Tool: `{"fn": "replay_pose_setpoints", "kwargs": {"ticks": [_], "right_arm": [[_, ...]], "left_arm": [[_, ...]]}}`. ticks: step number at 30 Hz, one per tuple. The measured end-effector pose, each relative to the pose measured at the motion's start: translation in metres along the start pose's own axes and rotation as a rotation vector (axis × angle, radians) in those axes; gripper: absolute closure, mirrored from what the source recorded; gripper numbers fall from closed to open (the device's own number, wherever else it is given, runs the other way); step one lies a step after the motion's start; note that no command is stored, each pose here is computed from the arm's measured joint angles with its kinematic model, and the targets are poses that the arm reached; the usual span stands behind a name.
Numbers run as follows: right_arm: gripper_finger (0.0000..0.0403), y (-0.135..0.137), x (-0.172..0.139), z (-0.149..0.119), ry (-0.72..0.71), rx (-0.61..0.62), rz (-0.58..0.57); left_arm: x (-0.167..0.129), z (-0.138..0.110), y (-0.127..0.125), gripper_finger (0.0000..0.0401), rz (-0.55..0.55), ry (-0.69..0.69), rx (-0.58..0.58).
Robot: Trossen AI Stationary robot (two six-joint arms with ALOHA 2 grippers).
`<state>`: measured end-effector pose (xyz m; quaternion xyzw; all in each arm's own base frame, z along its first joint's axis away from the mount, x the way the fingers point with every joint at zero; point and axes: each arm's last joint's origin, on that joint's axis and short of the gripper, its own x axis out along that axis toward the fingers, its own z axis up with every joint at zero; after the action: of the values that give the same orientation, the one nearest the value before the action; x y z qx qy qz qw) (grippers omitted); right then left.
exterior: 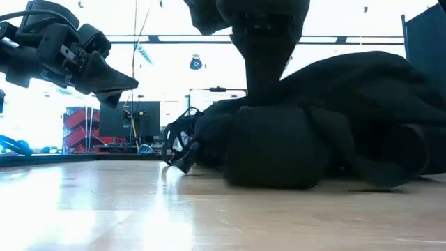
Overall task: Unpack backpack
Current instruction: Open the black backpack
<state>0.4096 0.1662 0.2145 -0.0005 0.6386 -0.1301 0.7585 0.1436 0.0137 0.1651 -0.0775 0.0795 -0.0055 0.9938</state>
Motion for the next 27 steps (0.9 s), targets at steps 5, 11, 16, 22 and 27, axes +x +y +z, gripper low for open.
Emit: {"fn": "replay_pose_setpoints", "kwargs": {"ticks": [5,11,16,22,27], "right_arm": [[0.0390,0.019,-0.009,-0.029,0.112,0.039,-0.038],[0.0397,0.042,-0.023,-0.070,0.238,0.127,-0.147],[0.0394,0.058,-0.028,-0.081,0.144,0.095,-0.158],[0.0379,0.054,-0.027,-0.077,0.112,0.103,-0.185],[0.0355,0.047,-0.025,-0.070,0.114,0.124,-0.190]], "left_arm": [[0.000,0.000,0.000,0.0401,-0.001,0.004,-0.004],[0.000,-0.005,0.000,0.0401,-0.011,0.049,-0.007],[0.004,-0.004,-0.005,0.0401,-0.041,0.028,0.004],[0.018,0.005,-0.014,0.0401,0.001,0.047,0.042],[0.044,0.013,-0.023,0.0401,0.094,0.152,0.128]]}}
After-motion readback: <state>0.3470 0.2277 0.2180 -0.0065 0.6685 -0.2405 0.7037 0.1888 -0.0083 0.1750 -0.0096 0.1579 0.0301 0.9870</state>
